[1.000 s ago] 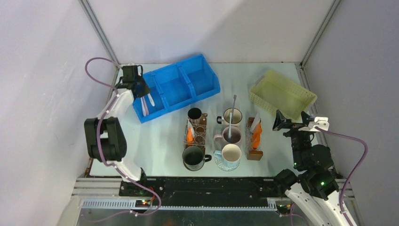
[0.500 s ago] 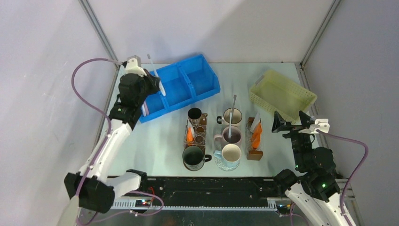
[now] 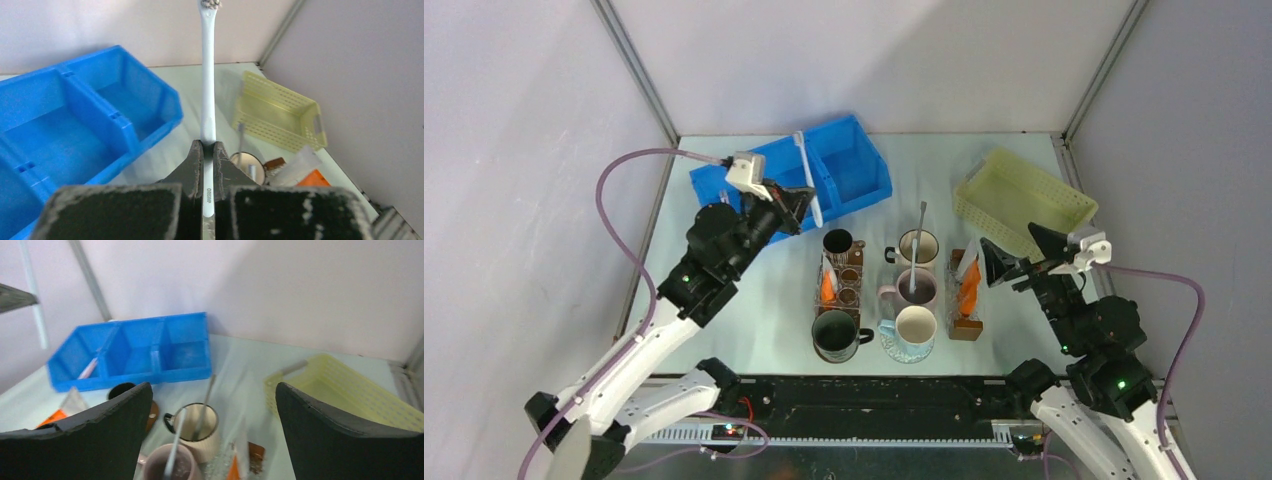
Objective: Prepare toiletry sets of a toothbrush and toothpaste on the tray
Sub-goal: Pick up the toothbrush from the storage box.
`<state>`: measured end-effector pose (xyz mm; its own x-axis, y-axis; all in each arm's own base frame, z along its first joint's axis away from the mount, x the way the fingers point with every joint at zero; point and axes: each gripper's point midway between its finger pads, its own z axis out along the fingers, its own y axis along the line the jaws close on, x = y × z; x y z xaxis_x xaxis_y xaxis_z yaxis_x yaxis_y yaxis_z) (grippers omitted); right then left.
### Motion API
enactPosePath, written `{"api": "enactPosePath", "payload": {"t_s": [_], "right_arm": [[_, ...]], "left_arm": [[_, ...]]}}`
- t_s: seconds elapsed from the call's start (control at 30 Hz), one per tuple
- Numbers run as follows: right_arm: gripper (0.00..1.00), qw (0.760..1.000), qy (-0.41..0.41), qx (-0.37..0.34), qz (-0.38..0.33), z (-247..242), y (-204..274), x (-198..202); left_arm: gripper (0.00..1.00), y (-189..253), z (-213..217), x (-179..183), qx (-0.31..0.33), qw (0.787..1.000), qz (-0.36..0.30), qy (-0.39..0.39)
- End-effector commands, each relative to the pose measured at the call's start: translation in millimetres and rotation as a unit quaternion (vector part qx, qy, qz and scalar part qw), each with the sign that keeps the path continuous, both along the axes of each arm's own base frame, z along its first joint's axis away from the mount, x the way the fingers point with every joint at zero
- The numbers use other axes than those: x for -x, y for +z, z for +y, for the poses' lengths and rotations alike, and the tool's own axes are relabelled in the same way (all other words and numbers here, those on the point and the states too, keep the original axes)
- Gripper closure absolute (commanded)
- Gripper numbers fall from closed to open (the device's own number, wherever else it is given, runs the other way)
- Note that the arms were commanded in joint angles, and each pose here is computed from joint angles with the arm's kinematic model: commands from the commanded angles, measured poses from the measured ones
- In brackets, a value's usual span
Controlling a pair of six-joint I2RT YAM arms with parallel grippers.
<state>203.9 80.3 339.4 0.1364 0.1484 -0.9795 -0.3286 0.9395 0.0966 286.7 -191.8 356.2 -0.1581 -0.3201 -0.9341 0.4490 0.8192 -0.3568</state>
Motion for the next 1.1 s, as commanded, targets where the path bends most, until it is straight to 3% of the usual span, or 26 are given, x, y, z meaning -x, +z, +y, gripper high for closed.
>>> {"api": "enactPosePath", "payload": {"t_s": [0.0, 0.27, 0.53, 0.93, 1.0, 1.07], "right_arm": [[0.06, 0.995, 0.104, -0.004, -0.008, 36.3, 28.7, 12.2], [0.13, 0.979, 0.206, -0.016, -0.004, 79.0, 53.4, 12.5], [0.20, 0.967, 0.250, -0.041, 0.006, 106.4, 59.2, 4.4], [0.32, 0.964, 0.257, -0.065, 0.004, 128.4, 65.6, -5.6], [0.36, 0.965, 0.253, -0.068, 0.007, 128.8, 64.9, -8.2], [0.46, 0.965, 0.253, -0.069, 0.009, 129.5, 64.0, -9.2]], "left_arm": [[1.00, 19.0, -31.4, 16.0, 0.005, 0.998, -0.047, -0.040], [1.00, 21.2, -103.2, 44.4, -0.029, 0.990, -0.075, -0.119], [1.00, 17.2, -159.8, 74.5, -0.049, 0.978, -0.094, -0.182], [1.00, 13.5, -192.7, 106.1, -0.051, 0.966, -0.101, -0.231], [1.00, 14.6, -193.8, 108.9, -0.050, 0.965, -0.105, -0.234], [1.00, 15.5, -194.5, 110.8, -0.051, 0.964, -0.108, -0.236]]}}
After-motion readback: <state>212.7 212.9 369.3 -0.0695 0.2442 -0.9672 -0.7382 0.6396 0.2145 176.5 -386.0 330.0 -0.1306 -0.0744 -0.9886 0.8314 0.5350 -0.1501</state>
